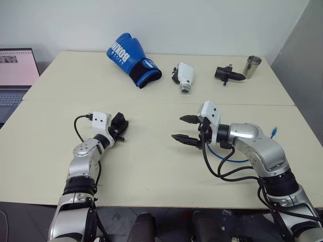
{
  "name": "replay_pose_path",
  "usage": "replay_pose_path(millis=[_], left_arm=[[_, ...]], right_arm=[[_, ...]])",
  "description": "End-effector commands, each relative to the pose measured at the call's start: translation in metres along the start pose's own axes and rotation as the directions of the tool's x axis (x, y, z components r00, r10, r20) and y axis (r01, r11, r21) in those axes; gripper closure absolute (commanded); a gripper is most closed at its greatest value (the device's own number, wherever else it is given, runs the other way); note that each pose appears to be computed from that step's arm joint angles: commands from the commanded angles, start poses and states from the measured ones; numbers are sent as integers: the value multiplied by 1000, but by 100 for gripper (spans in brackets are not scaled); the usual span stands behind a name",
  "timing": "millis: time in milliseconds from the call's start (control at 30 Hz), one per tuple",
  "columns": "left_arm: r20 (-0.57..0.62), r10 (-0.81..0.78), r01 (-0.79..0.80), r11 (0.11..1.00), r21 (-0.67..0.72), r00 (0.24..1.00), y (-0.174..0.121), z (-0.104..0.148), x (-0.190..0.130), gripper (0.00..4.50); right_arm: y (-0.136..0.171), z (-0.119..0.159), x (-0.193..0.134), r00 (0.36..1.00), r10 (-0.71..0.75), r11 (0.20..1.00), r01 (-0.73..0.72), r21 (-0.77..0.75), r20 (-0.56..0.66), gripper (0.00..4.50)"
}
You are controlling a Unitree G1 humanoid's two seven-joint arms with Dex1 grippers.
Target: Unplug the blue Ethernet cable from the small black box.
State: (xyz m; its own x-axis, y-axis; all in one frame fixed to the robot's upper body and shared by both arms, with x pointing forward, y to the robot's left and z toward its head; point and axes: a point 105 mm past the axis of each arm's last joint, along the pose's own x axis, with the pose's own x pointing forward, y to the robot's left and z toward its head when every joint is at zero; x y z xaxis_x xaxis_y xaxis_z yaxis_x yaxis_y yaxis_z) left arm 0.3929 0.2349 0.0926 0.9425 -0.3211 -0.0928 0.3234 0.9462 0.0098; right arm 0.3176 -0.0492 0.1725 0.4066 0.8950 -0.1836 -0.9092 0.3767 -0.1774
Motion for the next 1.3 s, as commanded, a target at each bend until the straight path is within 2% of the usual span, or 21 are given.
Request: replay_pose_path(millis=[33, 333, 533, 867, 1000, 1300], left_arm=[[4, 14, -14, 1000, -5, 1000, 4, 2, -3, 178], [10, 15, -15, 1000, -23, 1000, 4, 4, -4, 5], [23, 22, -21, 999, -31, 999, 5, 6, -7, 5], [88, 84, -71, 987, -141, 993, 17, 27, -7, 5], [82, 44, -37, 996, -77, 996, 13, 29, -6, 5], [81, 32, -27, 998, -65, 996, 11, 29, -5, 5]], right_arm=[[3, 14, -1, 999, 14, 998, -12, -57, 35, 50], [2, 14, 0, 999, 15, 998, -13, -64, 35, 50], [2, 15, 1, 999, 14, 998, -11, -67, 40, 50], [1, 15, 2, 999, 15, 998, -12, -67, 40, 50], [1, 14, 2, 999, 16, 998, -13, -69, 38, 50], [1, 13, 2, 999, 14, 998, -12, -68, 35, 50]])
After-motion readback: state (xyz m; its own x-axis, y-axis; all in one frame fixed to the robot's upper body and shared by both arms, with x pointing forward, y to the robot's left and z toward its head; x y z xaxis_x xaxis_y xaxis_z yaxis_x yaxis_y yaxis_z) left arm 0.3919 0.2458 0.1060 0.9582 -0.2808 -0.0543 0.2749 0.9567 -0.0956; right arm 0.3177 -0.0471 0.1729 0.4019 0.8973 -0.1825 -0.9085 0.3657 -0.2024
